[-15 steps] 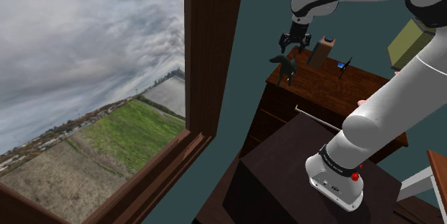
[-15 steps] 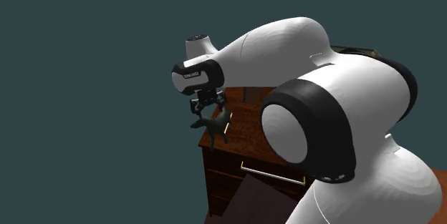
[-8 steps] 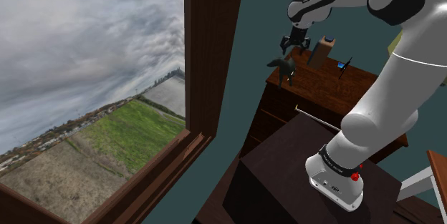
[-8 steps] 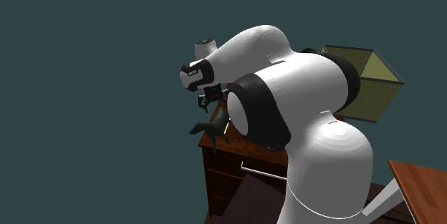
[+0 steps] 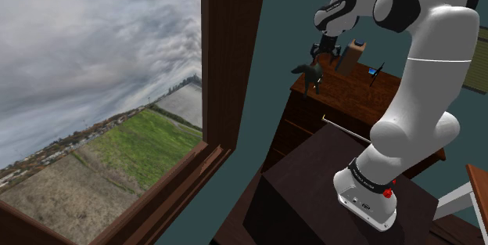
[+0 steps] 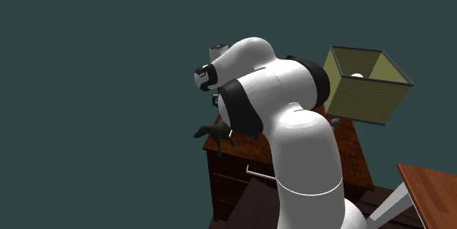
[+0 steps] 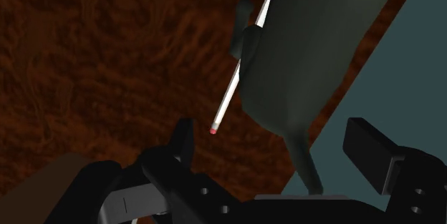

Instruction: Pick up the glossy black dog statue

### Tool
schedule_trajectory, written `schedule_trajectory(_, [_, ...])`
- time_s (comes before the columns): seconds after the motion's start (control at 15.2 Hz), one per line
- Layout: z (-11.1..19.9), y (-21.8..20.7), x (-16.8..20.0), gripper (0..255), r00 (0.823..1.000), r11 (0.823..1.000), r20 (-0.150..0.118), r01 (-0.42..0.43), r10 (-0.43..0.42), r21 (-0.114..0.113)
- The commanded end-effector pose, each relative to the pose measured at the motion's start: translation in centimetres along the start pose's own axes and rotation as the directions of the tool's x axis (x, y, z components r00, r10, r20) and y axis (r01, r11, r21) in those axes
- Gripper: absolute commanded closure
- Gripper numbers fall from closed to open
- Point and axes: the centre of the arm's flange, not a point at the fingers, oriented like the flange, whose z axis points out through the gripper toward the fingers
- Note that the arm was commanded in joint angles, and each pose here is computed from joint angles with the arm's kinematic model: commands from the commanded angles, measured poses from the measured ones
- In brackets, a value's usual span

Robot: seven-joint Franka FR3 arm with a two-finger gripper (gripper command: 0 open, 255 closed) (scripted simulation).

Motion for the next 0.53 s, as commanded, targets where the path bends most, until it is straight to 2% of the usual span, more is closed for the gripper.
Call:
schedule_trajectory(0.0, [1.4, 0.1, 0.4, 0, 1.0, 1.0, 0.003, -0.015, 0.015, 0.008])
schedule_trajectory(0.46, [4.3, -0.3, 0.4, 0, 1.0, 1.0, 0.003, -0.015, 0.015, 0.008])
